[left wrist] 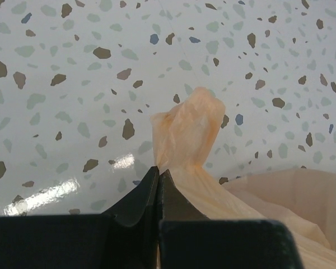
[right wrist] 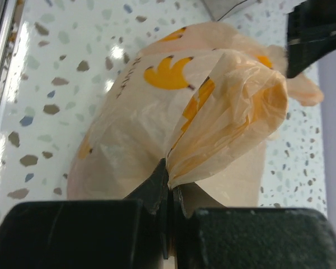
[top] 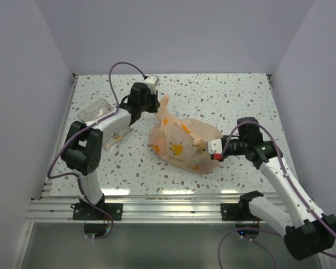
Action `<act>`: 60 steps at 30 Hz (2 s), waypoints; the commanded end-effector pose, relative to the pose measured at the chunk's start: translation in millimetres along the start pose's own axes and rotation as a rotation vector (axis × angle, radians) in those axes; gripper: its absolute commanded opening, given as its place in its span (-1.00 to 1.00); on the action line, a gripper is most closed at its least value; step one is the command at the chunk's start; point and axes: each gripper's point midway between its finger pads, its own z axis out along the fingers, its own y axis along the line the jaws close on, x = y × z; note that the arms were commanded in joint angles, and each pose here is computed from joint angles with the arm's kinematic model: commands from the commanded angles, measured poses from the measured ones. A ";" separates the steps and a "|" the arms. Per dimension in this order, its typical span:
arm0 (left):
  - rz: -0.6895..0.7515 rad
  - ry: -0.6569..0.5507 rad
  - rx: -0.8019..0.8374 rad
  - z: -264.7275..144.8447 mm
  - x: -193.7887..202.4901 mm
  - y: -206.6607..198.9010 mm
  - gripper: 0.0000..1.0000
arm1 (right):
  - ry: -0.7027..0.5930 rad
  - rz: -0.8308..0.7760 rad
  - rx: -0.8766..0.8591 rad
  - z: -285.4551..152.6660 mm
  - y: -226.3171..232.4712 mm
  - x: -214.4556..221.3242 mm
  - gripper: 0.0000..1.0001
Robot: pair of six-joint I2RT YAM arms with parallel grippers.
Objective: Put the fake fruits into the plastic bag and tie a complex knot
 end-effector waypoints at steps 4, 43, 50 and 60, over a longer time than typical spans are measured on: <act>0.038 -0.028 -0.082 23.8 -6.4 25.9 -1.00 | 0.027 -0.063 -0.212 22.0 69.4 30.1 -1.00; 0.492 -0.279 0.842 -147.3 -47.8 -179.1 -1.00 | 0.112 0.354 -0.198 48.7 -26.1 -12.7 -1.00; 0.511 -0.207 0.970 -159.6 -14.8 -197.5 -1.00 | 0.090 0.370 -0.187 52.8 -26.7 -13.1 -1.00; 0.379 -0.155 1.086 -171.8 -5.6 -210.8 -1.00 | 0.084 0.397 -0.166 55.6 -29.0 -13.0 -0.74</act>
